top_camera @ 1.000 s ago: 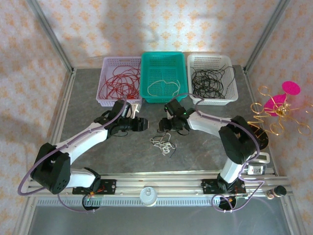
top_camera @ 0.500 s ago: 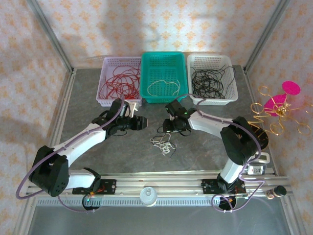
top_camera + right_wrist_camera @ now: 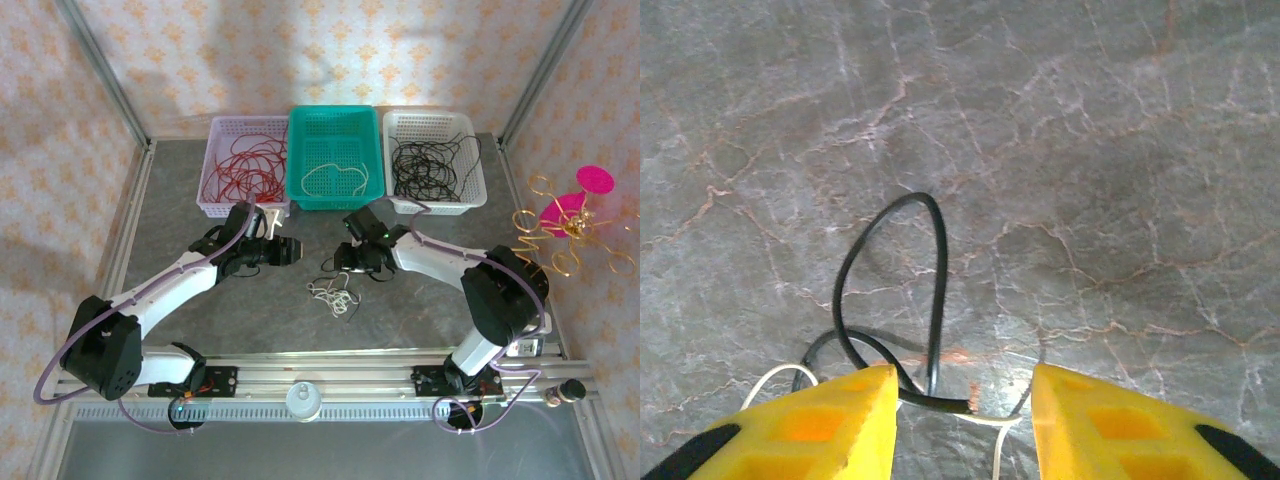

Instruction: Untangle the cables

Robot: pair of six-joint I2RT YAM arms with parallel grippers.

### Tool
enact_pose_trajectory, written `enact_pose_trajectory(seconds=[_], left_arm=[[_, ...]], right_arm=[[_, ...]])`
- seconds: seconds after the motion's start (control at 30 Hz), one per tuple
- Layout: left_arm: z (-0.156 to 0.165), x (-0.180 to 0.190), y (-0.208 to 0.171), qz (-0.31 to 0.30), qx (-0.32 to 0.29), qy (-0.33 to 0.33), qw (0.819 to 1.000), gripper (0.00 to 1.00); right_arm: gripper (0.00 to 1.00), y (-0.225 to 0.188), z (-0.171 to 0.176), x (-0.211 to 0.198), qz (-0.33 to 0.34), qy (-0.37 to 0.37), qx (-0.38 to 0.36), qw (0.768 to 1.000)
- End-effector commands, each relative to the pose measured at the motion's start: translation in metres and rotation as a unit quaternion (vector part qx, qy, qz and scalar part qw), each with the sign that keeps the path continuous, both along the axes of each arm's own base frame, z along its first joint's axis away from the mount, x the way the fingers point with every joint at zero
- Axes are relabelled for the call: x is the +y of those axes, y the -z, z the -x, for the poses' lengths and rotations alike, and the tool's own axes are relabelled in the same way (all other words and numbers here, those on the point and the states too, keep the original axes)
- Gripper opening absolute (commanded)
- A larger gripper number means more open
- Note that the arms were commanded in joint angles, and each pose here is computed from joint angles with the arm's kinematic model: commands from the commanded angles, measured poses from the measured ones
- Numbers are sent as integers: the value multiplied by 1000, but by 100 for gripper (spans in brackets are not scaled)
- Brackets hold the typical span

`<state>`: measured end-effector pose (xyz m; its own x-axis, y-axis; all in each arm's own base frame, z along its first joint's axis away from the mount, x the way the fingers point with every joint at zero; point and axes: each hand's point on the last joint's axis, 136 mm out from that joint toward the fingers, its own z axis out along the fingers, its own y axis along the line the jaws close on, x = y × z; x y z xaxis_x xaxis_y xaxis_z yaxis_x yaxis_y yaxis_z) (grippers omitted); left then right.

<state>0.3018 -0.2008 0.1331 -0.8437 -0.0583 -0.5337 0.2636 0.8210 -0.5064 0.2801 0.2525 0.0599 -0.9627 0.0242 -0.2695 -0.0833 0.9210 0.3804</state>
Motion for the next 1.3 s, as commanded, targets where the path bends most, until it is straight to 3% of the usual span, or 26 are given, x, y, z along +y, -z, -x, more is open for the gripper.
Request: enact_pose_trajectory(seconds=[0.0, 0.23, 0.6, 0.93, 1.03, 1.2, 1.27], left_arm=[[-3, -2, -10, 16, -15, -2, 1000, 51], [-1, 0, -11, 18, -15, -2, 1000, 51], [0, -4, -16, 28, -23, 6, 999, 51], [-1, -26, -39, 94, -67, 54, 992, 52], [8, -39, -55, 123, -107, 105, 981, 53], [13, -42, -95, 78, -249, 157, 952, 63], [11, -43, -101, 68, -271, 164, 946, 64]], right_arm=[[42, 1, 1, -3, -2, 27, 4, 1000], [32, -5, 1, 17, -71, 23, 5, 997], [4, -27, -1, 7, -43, 9, -27, 999], [0, -74, -3, 16, -70, -25, -59, 996], [0, -94, -8, 21, -90, -27, -64, 993], [0, -114, -4, 29, -145, -9, 5, 989], [0, -119, 1, 33, -159, -10, 31, 987]])
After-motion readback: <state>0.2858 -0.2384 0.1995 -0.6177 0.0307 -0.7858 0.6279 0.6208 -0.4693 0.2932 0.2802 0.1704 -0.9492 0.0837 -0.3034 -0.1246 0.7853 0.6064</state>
